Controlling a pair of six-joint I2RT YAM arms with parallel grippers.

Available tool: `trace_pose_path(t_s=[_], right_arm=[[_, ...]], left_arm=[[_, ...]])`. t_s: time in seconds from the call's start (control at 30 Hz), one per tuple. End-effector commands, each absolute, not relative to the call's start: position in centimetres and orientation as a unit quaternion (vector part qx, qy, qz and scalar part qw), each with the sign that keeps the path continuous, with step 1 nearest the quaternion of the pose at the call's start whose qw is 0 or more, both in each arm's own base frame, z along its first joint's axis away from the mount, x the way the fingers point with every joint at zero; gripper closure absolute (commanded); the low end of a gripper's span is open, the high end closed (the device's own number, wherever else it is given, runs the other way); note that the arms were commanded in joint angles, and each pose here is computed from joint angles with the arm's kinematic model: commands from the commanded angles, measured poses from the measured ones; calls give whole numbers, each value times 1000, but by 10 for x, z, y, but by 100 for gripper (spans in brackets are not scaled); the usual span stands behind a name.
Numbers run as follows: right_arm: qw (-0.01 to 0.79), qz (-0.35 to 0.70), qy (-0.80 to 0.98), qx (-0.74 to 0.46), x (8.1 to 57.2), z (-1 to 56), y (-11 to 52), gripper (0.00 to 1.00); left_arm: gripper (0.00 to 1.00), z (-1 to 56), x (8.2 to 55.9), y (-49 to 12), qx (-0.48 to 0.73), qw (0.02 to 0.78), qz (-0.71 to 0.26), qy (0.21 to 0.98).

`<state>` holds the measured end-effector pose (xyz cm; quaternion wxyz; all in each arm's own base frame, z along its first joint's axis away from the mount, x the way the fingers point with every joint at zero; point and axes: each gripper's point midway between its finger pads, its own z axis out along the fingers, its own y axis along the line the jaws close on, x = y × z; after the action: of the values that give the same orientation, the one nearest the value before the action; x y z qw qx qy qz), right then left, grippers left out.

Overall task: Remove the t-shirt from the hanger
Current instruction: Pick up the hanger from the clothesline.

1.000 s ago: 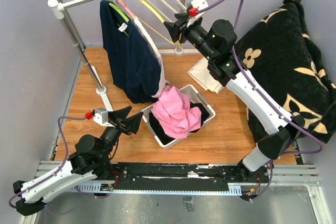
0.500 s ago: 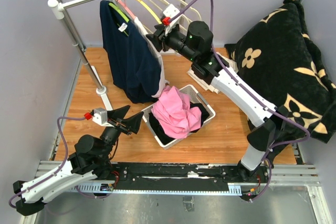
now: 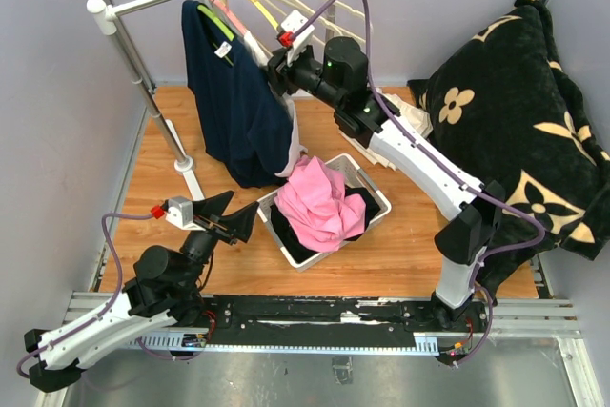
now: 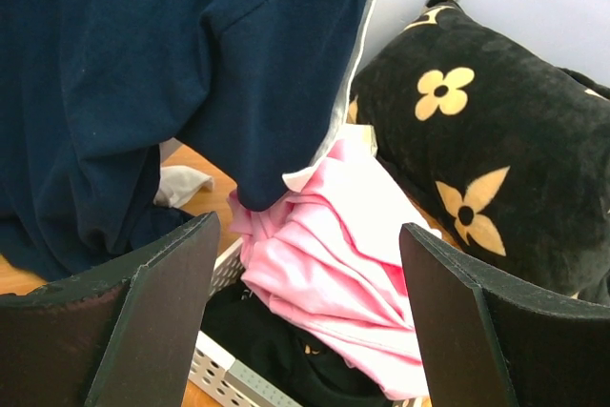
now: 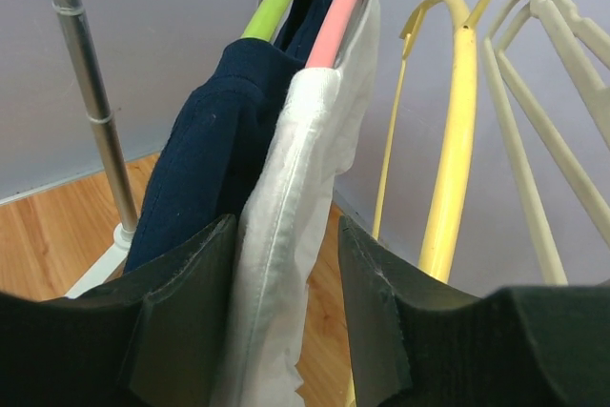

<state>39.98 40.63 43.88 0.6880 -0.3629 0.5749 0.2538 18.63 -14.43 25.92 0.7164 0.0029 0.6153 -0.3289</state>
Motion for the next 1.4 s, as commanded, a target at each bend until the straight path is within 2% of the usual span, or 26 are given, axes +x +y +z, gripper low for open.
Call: trace_pose_path(t_s=[0.0,0.3,0.63,0.7,1.1,1.37], right_arm=[[703,259,556,-360,396,458,416,52],[704,258,560,-351,407,458,423,63],[723,251,554,-328,409,468,415,96],[731,251,547,-321,407,474,412,99],[792,275,491,-238,387,540,378,99],[804,289,468,-224,369,560,363,99]], left_arm=[[19,261,187,-138,-7,723,-324,610],[19,261,187,-136,-9,724,-321,610],[19,262,186,-136,-9,724,-324,609],[19,262,186,-137,-9,723,-324,610],[19,265,188,-142,-5,721,-324,612],[19,267,187,-145,-3,718,-332,612]])
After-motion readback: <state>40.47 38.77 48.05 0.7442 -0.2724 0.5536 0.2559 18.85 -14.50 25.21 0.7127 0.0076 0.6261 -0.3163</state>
